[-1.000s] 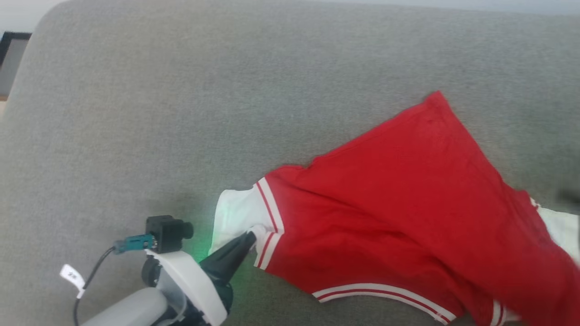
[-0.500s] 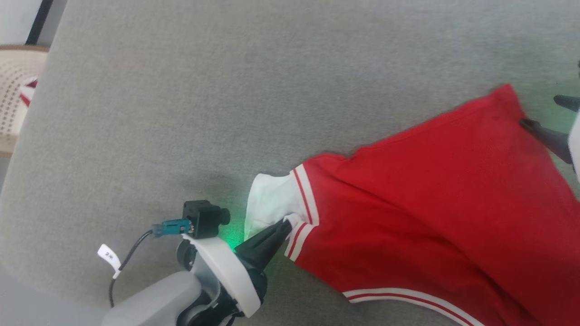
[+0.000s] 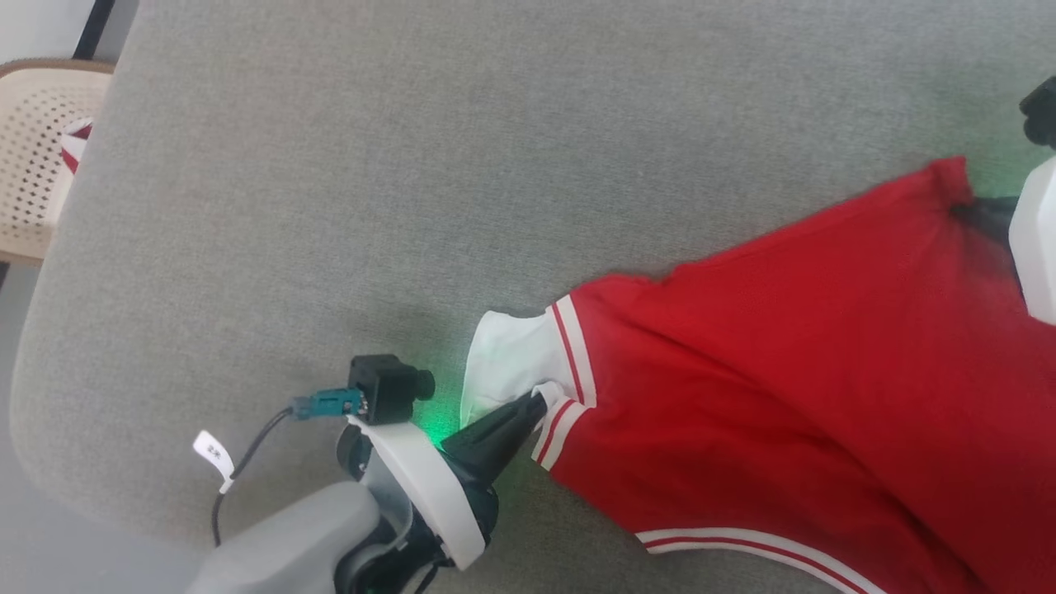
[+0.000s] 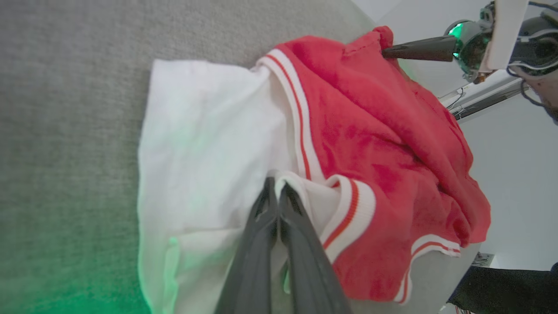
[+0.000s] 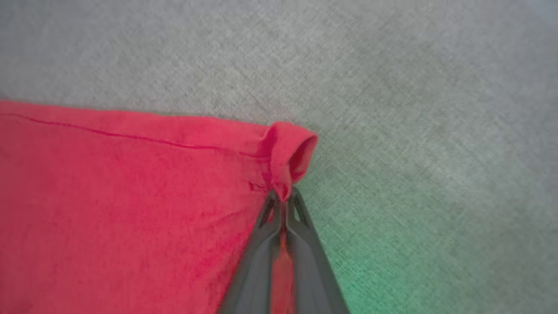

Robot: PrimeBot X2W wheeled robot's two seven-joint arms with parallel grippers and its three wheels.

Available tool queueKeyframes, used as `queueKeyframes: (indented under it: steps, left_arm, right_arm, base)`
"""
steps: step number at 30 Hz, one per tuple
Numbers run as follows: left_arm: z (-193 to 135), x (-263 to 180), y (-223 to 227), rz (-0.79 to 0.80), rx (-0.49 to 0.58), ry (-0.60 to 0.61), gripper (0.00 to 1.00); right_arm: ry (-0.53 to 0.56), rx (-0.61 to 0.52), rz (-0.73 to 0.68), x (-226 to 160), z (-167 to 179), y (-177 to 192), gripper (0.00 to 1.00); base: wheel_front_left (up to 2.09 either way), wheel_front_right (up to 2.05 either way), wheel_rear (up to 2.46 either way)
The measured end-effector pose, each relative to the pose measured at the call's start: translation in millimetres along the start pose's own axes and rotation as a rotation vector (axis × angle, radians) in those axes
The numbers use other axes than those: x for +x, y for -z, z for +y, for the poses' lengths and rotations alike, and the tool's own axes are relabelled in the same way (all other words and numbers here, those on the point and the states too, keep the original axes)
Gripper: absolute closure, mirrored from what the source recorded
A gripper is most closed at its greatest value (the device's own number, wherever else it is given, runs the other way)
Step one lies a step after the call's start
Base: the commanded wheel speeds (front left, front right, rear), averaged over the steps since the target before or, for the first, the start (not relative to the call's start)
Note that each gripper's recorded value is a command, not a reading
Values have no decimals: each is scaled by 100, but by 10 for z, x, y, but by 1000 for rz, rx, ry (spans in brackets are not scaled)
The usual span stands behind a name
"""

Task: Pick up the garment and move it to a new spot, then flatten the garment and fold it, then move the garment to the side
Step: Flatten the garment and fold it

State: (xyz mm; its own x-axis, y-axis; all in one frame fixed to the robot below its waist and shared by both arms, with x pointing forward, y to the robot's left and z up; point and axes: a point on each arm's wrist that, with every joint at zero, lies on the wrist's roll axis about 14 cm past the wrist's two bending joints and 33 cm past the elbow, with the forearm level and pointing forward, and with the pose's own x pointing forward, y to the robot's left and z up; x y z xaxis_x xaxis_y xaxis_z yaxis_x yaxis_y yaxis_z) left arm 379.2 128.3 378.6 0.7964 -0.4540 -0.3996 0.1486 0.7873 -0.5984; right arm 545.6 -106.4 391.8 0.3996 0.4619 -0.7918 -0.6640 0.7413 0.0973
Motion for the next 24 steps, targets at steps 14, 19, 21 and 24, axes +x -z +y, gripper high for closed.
queueKeyframes:
  steps: [14, 19, 21, 24]
  left_arm:
    - [-140, 550, -1921, -369, 134, 59, 100]
    - [-327, 796, -2651, -498, 130, 91, 100]
    - [-450, 912, -3016, -565, 139, 107, 100]
    - [-643, 1055, -3486, -655, 143, 126, 100]
  right_arm:
    - [233, 324, -539, -1070, -1011, -936, 100]
    - [280, 477, -700, -1331, -1335, -1145, 100]
    - [294, 516, -788, -1453, -1442, -1332, 100]
    - [348, 524, -918, -1677, -1611, -1576, 100]
  base:
    - [0, 0, 0]
    - [0, 0, 0]
    - [0, 0, 0]
    - [0, 0, 0]
